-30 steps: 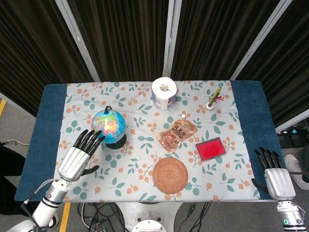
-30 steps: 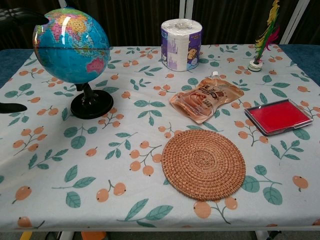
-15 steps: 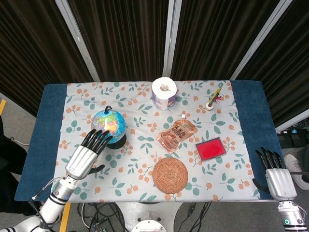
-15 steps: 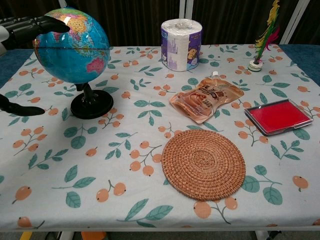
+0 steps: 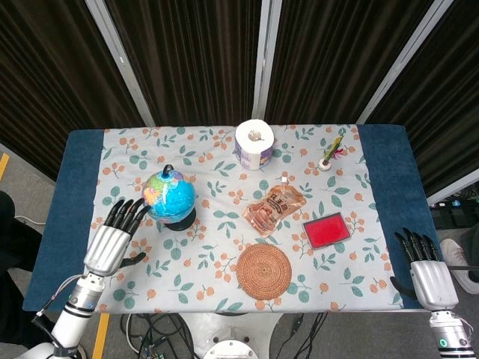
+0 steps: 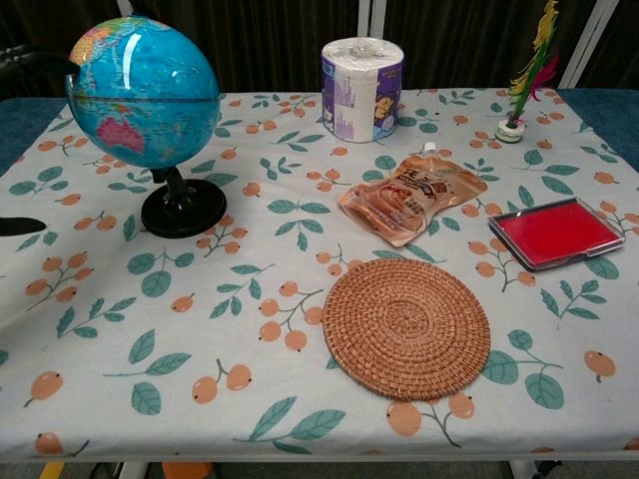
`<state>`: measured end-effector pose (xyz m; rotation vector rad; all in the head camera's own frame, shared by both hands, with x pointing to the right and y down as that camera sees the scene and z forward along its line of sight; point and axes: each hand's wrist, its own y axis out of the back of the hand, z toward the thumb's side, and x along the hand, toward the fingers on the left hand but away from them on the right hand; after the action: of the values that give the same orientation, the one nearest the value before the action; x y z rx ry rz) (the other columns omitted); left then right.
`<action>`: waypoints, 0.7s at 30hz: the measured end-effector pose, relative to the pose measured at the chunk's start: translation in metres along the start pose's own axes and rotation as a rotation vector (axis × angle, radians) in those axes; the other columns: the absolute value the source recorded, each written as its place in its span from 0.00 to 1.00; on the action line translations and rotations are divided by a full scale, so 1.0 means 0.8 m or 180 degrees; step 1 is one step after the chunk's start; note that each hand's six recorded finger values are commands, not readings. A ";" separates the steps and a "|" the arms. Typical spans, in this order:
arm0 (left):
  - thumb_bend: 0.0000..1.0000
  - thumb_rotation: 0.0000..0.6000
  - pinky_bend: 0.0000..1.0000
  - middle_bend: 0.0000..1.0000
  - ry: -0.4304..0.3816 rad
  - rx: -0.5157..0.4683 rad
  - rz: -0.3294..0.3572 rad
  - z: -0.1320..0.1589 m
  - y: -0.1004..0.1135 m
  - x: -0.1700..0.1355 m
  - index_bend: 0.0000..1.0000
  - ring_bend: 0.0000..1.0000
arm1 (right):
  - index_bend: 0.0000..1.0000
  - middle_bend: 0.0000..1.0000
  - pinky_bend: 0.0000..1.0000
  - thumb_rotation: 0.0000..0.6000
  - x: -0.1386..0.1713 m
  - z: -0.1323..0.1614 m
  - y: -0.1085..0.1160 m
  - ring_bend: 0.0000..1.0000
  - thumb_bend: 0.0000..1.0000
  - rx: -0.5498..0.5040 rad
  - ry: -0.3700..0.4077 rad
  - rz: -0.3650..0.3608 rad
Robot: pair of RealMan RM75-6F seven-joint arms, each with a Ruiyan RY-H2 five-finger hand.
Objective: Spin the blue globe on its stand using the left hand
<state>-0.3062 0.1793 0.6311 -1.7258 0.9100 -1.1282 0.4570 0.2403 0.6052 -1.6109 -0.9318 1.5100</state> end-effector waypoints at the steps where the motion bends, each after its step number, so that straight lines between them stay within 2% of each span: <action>1: 0.00 1.00 0.00 0.00 0.0046 -0.0007 -0.0011 -0.005 -0.001 -0.001 0.03 0.00 | 0.00 0.00 0.00 1.00 0.000 0.000 0.000 0.00 0.14 0.0000 0.0001 0.0000; 7: 0.00 1.00 0.00 0.00 0.0485 -0.0043 -0.0083 -0.049 -0.009 -0.013 0.03 0.00 | 0.00 0.00 0.00 1.00 0.000 0.001 0.000 0.00 0.14 0.0006 0.0005 0.0001; 11: 0.00 1.00 0.00 0.00 0.0635 -0.0061 0.0002 -0.066 -0.002 -0.018 0.03 0.00 | 0.00 0.00 0.00 1.00 0.000 0.003 0.000 0.00 0.14 0.0009 0.0010 -0.0002; 16: 0.00 1.00 0.00 0.00 0.0479 -0.0041 0.0188 -0.053 0.014 -0.013 0.03 0.00 | 0.00 0.00 0.00 1.00 0.000 0.003 -0.001 0.00 0.14 0.0008 0.0012 0.0004; 21: 0.00 1.00 0.00 0.00 0.0092 -0.0024 0.0327 -0.018 0.026 -0.003 0.03 0.00 | 0.00 0.00 0.00 1.00 0.000 0.002 -0.001 0.00 0.14 0.0002 0.0005 0.0008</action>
<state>-0.3228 0.1699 0.6147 -1.6533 1.0102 -1.0859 0.4556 0.2409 0.6061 -1.6132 -0.9284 1.5105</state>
